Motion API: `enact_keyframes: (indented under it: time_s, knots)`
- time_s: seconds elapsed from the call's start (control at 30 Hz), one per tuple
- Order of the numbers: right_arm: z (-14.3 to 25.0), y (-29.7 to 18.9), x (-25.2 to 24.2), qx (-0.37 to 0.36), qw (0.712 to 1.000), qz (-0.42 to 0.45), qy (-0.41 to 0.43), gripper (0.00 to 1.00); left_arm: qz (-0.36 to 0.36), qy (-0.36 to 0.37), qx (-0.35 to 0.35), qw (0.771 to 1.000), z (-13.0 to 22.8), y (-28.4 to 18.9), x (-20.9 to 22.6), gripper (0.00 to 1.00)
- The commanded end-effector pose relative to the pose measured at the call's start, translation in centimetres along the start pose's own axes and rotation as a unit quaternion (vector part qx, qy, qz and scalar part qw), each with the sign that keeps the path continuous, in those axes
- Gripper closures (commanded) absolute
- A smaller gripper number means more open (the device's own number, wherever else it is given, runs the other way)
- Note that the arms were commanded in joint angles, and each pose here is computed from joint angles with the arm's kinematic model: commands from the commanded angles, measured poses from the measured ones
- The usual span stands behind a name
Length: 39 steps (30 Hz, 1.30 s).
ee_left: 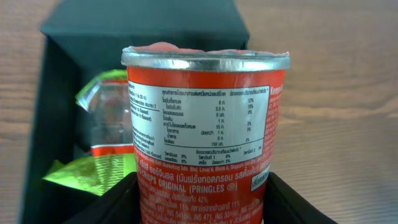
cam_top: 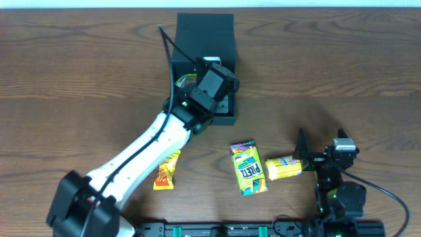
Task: Pack container
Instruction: 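Lift the red can into the box beside the Haribo bag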
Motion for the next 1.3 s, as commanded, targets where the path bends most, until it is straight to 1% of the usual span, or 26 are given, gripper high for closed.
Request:
enact_keyframes:
  time_s: [0.0,0.07,0.27,0.53,0.73,0.77,0.87,1.13,1.2,1.23,1.27]
  knots:
    - [0.1,0.0,0.2,0.001,1.000,-0.006,0.003,0.01,-0.001,0.012,0.007,1.000,0.0,1.1,-0.3,0.47]
    - [0.1,0.0,0.2,0.001,1.000,-0.006,0.003,0.01,0.000,0.014,0.019,1.000,0.4,1.8,-0.4,0.47]
    - [0.1,0.0,0.2,0.001,1.000,-0.006,0.003,0.01,0.046,0.020,0.053,0.997,1.6,3.1,-1.7,0.46]
    - [0.1,0.0,0.2,0.001,1.000,-0.006,0.003,0.01,0.031,0.031,0.086,0.995,3.5,5.4,-1.8,0.46]
    - [0.1,0.0,0.2,0.001,1.000,-0.006,0.003,0.01,0.045,0.024,0.115,0.992,4.6,6.3,-2.1,0.45]
    - [0.1,0.0,0.2,0.001,1.000,-0.006,0.003,0.01,0.044,0.024,0.115,0.992,4.6,6.3,-2.1,0.42]
    - [0.1,0.0,0.2,0.001,1.000,-0.006,0.003,0.01,0.044,0.024,0.115,0.992,4.6,6.3,-2.1,0.39]
    - [0.1,0.0,0.2,0.001,1.000,-0.006,0.003,0.01,0.045,0.031,0.103,0.993,3.9,5.9,-2.2,0.38]
    - [0.1,0.0,0.2,0.001,1.000,-0.006,0.003,0.01,0.044,0.037,0.095,0.994,3.2,5.3,-2.3,0.35]
    - [0.1,0.0,0.2,0.001,1.000,-0.006,0.003,0.01,0.040,0.038,0.090,0.994,2.8,5.0,-2.3,0.32]
    - [0.1,0.0,0.2,0.001,1.000,-0.006,0.003,0.01,0.035,0.039,0.084,0.995,2.3,4.6,-2.3,0.32]
Point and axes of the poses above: each gripper's point midway between its finger pads, its own y axis out along the fingers, its own x axis along the line the jaws close on, z = x × y, the point moved 6 cm from there along -y, back along the fingers
